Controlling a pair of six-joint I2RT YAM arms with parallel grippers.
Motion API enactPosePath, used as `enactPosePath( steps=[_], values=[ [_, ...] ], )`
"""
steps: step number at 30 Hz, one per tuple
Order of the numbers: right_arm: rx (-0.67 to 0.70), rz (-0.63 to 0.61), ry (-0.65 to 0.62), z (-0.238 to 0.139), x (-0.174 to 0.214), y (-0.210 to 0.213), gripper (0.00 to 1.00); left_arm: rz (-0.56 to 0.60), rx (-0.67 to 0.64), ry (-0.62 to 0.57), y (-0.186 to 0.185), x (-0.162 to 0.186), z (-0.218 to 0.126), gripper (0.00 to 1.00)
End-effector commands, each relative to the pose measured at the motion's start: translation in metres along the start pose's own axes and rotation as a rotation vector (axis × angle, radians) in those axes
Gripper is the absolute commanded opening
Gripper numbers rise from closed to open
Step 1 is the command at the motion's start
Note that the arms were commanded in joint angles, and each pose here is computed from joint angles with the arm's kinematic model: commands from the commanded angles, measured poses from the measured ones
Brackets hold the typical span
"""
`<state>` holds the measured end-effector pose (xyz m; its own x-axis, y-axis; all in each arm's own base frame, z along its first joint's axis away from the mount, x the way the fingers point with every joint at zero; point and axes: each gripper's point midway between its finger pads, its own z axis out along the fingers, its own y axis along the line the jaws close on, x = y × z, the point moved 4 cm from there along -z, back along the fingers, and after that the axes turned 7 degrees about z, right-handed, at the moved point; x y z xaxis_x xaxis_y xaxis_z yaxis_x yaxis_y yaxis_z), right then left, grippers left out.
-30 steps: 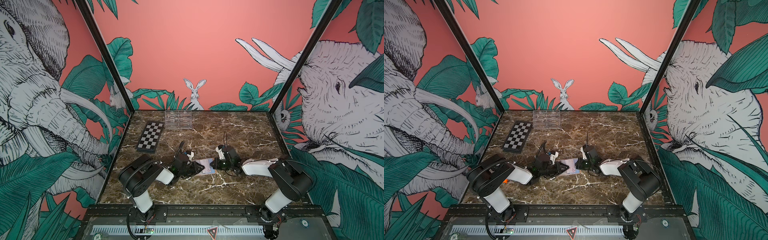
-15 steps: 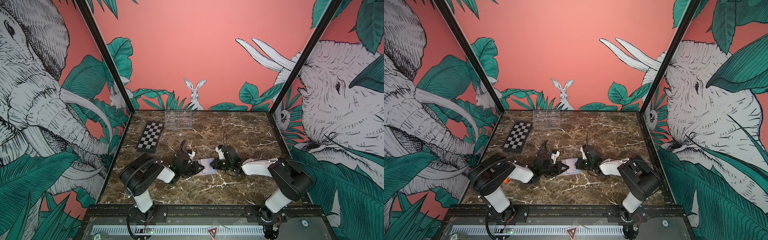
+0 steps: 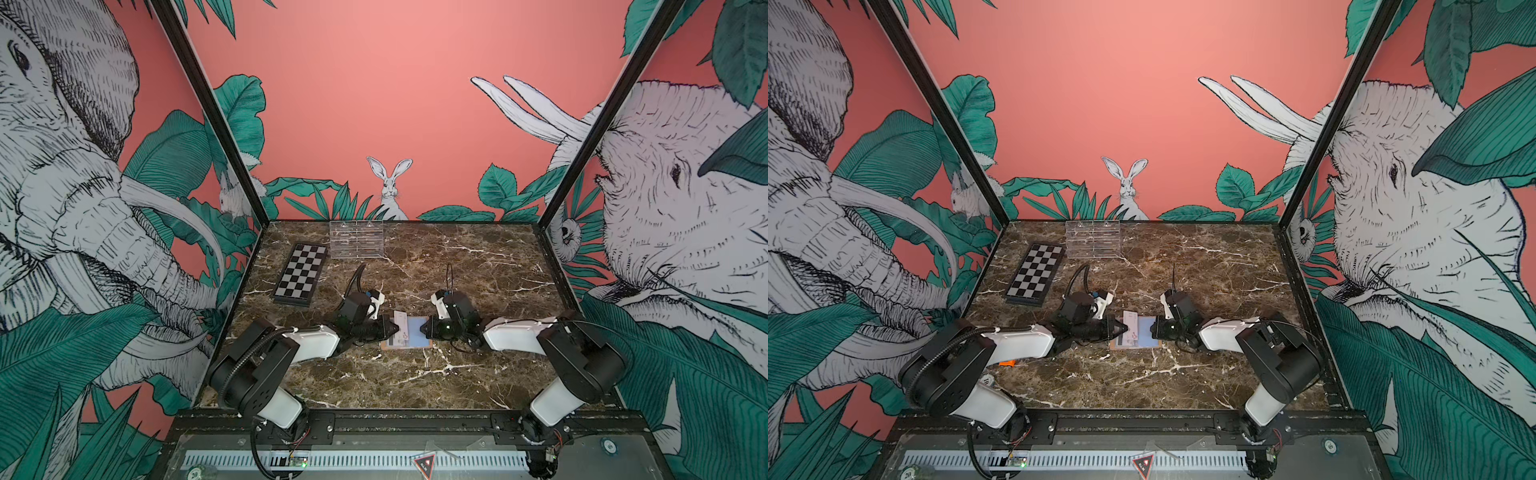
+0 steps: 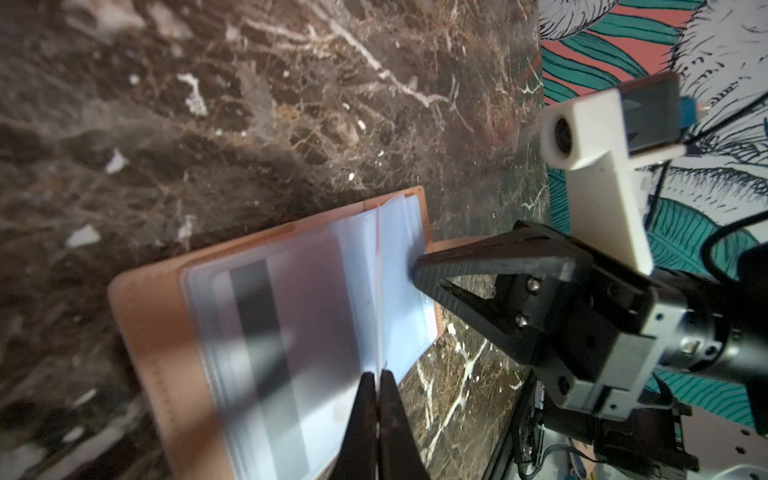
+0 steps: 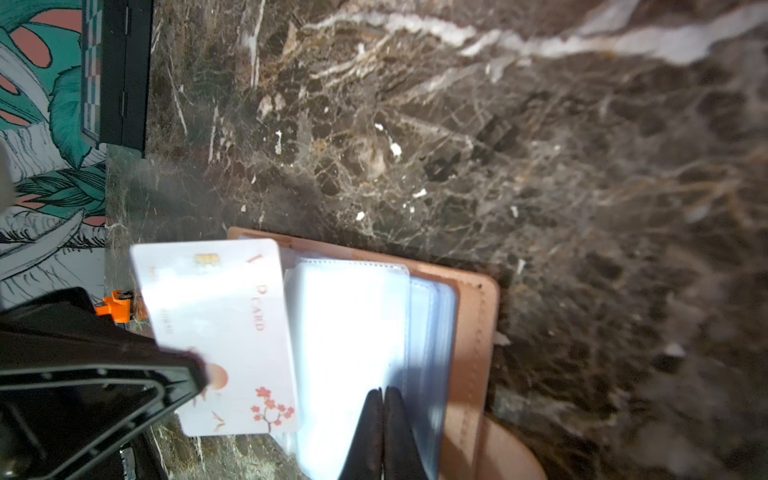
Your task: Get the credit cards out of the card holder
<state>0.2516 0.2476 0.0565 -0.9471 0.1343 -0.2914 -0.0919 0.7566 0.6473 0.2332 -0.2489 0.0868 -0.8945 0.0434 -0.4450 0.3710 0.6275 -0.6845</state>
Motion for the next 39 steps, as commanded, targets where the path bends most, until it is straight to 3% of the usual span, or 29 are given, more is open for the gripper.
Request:
enactPosePath(
  steps=[1, 7, 13, 17, 23, 28, 30, 39],
  values=[
    [0.035, -0.034, 0.004, -0.010, 0.000, 0.002, 0.01, 0.163, -0.017, 0.072, -0.010, 0.000, -0.013, 0.00],
    [0.075, -0.128, -0.054, -0.037, -0.018, 0.017, 0.13, 0.347, -0.031, 0.072, -0.034, -0.019, -0.035, 0.00],
    [0.094, -0.251, -0.148, -0.082, -0.037, 0.029, 0.52, 0.534, -0.022, 0.014, -0.060, -0.035, -0.061, 0.00],
    [0.081, -0.348, -0.220, -0.114, -0.049, 0.036, 0.73, 0.618, -0.001, -0.001, -0.077, -0.042, -0.073, 0.00],
    [0.034, -0.488, -0.329, -0.159, -0.059, 0.053, 0.83, 0.691, 0.017, -0.088, -0.096, -0.055, -0.085, 0.00],
    [-0.057, -0.538, -0.404, -0.186, -0.059, 0.069, 0.91, 0.698, 0.124, -0.183, -0.123, -0.070, -0.093, 0.00],
    [-0.103, -0.521, -0.438, -0.199, -0.062, 0.076, 0.98, 0.664, 0.223, -0.194, -0.140, -0.078, -0.094, 0.00],
    [-0.358, -0.273, -0.491, -0.247, -0.102, 0.102, 0.98, 0.468, 0.550, -0.299, -0.202, -0.131, -0.096, 0.00]
  ],
)
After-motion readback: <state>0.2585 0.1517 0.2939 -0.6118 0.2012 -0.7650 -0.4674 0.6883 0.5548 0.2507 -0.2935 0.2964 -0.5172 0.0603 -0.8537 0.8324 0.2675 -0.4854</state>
